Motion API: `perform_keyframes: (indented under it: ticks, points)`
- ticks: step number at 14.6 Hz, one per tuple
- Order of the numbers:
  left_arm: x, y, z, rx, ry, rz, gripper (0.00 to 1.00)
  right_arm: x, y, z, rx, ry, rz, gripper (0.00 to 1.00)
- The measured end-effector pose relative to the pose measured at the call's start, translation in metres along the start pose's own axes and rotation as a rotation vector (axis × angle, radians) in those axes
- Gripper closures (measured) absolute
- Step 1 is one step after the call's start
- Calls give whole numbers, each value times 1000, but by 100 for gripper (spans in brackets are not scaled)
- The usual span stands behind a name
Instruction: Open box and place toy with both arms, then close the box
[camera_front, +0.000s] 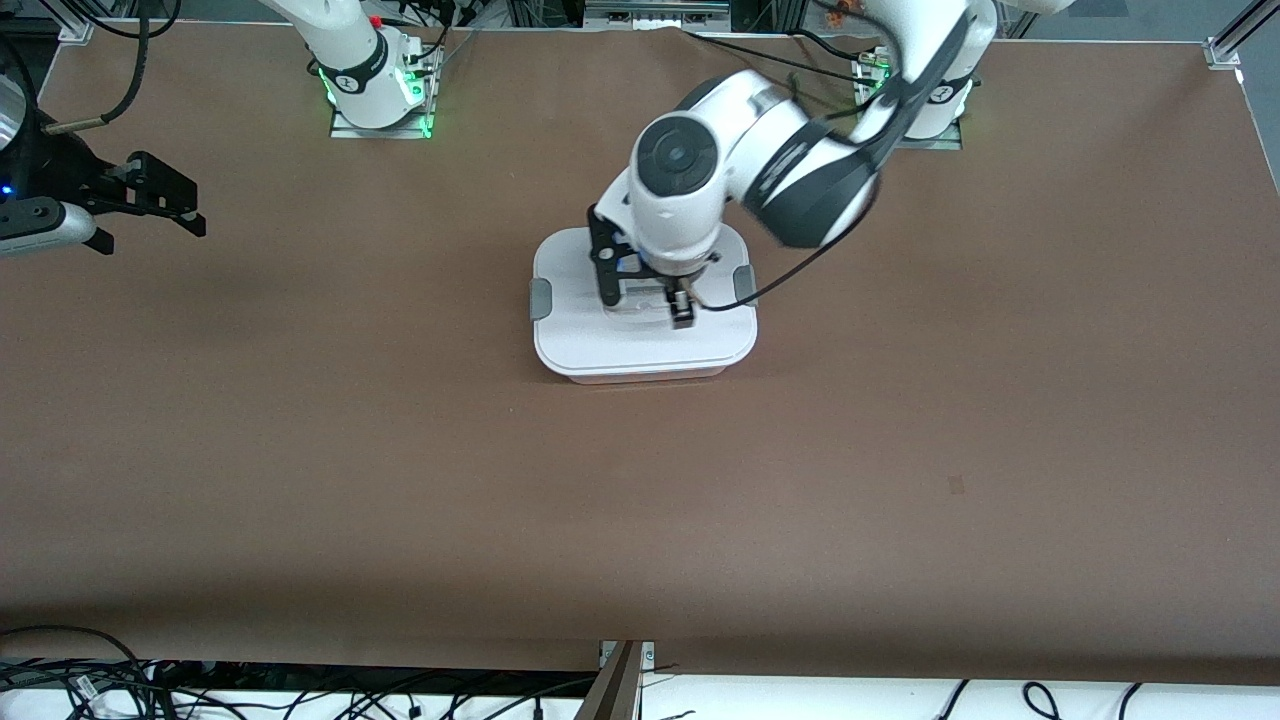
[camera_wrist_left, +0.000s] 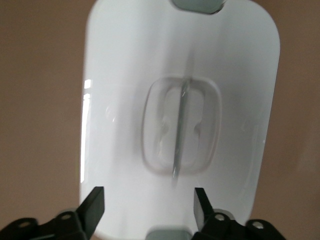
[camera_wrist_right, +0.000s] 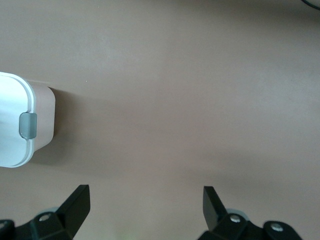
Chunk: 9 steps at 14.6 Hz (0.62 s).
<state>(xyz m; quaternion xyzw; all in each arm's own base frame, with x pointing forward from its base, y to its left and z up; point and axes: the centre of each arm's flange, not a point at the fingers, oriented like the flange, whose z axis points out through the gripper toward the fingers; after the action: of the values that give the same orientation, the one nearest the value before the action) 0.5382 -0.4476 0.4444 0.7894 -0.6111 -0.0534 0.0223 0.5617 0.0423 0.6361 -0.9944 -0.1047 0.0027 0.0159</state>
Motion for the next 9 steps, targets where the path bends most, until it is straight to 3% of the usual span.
perform_keyframes:
  ticks: [2, 5, 9]
  points:
    - [-46, -20, -48, 19, -1, -139, 0, 0, 0, 0, -3, -1, 0, 0]
    - [-119, -62, -91, 34, 1, -374, 0, 0, 1, 0, -7, -2, 0, 0]
    - [-214, -108, -127, 38, -5, -572, 0, 0, 1, 1, -8, -2, 0, 0]
